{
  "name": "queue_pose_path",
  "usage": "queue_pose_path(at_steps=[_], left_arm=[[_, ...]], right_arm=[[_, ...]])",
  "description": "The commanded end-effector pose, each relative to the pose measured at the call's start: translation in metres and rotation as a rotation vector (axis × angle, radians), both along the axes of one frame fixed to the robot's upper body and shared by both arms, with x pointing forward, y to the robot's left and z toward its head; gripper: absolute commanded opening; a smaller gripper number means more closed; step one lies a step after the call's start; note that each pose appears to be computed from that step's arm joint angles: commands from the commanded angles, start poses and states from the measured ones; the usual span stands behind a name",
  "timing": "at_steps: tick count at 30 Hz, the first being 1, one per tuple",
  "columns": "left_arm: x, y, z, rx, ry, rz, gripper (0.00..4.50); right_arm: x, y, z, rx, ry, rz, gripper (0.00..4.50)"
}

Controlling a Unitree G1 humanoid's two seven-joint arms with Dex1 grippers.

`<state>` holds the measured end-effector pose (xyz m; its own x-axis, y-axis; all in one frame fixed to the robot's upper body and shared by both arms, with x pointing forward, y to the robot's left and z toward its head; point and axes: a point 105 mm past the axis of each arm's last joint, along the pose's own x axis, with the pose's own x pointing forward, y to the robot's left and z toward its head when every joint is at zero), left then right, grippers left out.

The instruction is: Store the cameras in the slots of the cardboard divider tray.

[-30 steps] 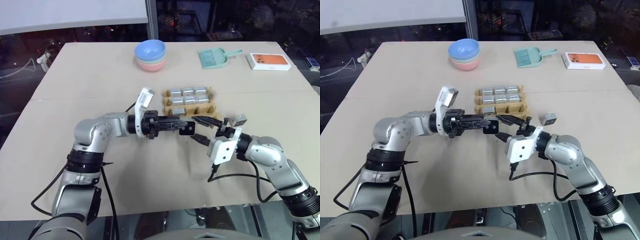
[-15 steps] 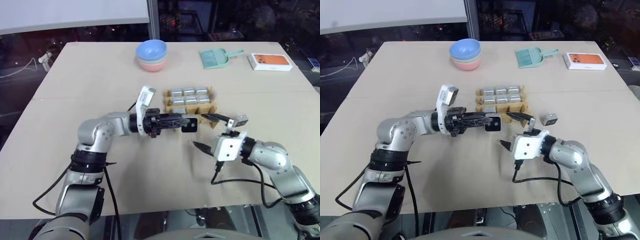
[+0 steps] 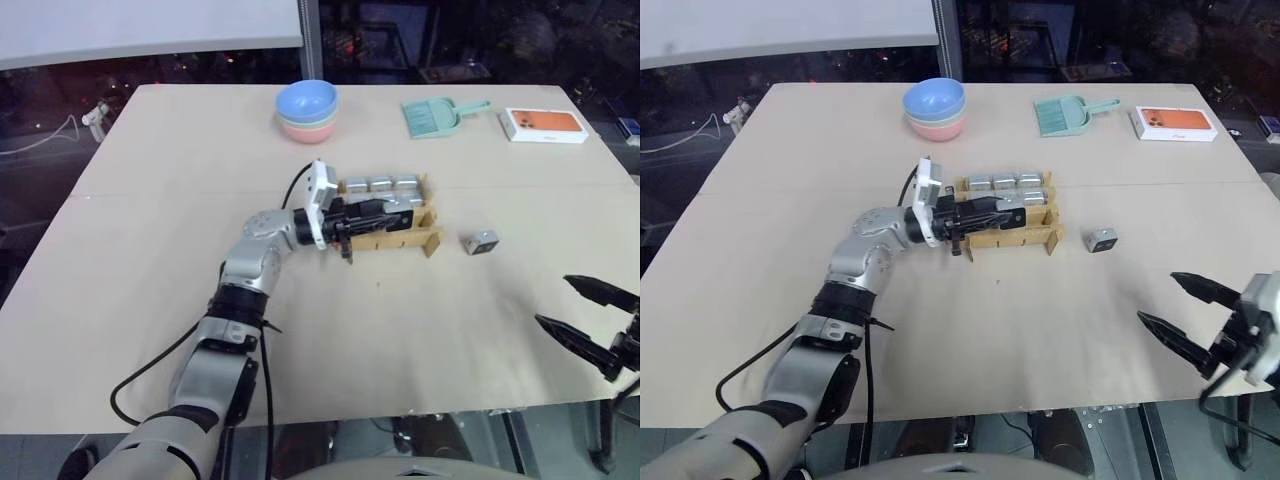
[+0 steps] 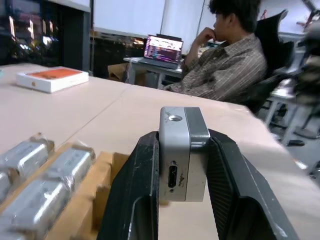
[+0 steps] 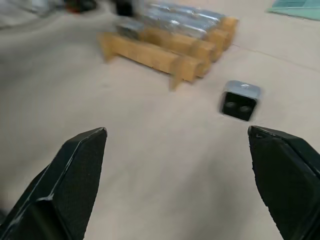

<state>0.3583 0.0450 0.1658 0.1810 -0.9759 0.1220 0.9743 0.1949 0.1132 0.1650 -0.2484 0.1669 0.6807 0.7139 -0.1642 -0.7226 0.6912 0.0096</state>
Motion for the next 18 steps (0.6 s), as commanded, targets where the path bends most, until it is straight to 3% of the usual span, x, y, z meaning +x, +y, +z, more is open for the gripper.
queue_pose_path(at_steps=[1,5,12,18], left_arm=[[0.01,0.006,-0.001,0.021,-0.074,0.042,0.75],[0.021,0.008,-0.004,0.053,-0.09,0.077,0.75],[0.028,0.003,-0.003,0.077,-0.125,0.09,0.75],[0.032,0.003,-0.006,0.108,-0.107,0.102,0.75]], right_arm=[[-0.023,0.003,0.017,0.006,0.029,0.097,4.47],[-0.027,0.004,0.027,0.022,-0.002,0.124,4.47],[-0.011,0.018,0.053,0.095,-0.213,0.161,4.47],[-0.012,0.017,0.048,0.084,-0.174,0.182,4.47]])
